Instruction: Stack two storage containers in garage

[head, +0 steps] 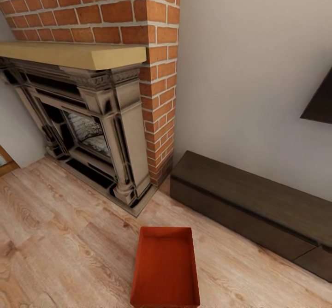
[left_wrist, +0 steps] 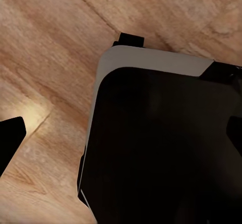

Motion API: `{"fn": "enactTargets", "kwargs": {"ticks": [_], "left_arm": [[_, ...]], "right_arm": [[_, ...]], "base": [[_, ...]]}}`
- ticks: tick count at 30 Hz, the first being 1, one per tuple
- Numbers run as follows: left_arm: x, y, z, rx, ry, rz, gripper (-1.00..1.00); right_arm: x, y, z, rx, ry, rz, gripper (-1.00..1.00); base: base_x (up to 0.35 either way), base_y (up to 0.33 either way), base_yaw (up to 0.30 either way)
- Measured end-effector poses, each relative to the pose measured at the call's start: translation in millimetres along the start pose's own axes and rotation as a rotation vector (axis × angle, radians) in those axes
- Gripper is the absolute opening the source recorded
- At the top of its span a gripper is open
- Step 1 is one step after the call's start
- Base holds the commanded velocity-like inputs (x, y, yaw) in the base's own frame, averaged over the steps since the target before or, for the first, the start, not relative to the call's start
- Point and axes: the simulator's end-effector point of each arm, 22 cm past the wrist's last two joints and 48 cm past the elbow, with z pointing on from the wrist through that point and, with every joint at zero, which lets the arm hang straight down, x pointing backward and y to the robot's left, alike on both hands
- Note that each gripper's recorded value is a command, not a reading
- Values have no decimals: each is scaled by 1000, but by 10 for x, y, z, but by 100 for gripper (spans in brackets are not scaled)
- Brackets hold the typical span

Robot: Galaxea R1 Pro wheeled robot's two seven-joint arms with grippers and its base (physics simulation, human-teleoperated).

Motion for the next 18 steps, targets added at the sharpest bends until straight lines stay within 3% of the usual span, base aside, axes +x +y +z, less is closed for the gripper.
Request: {"fn": "enactTargets", "kwargs": {"ticks": [18], "left_arm": [[114, 22, 23, -6, 28, 2, 100]], "right_arm": [[112, 11, 0, -3, 28, -2, 100]], "base": [[0, 0, 0]]}}
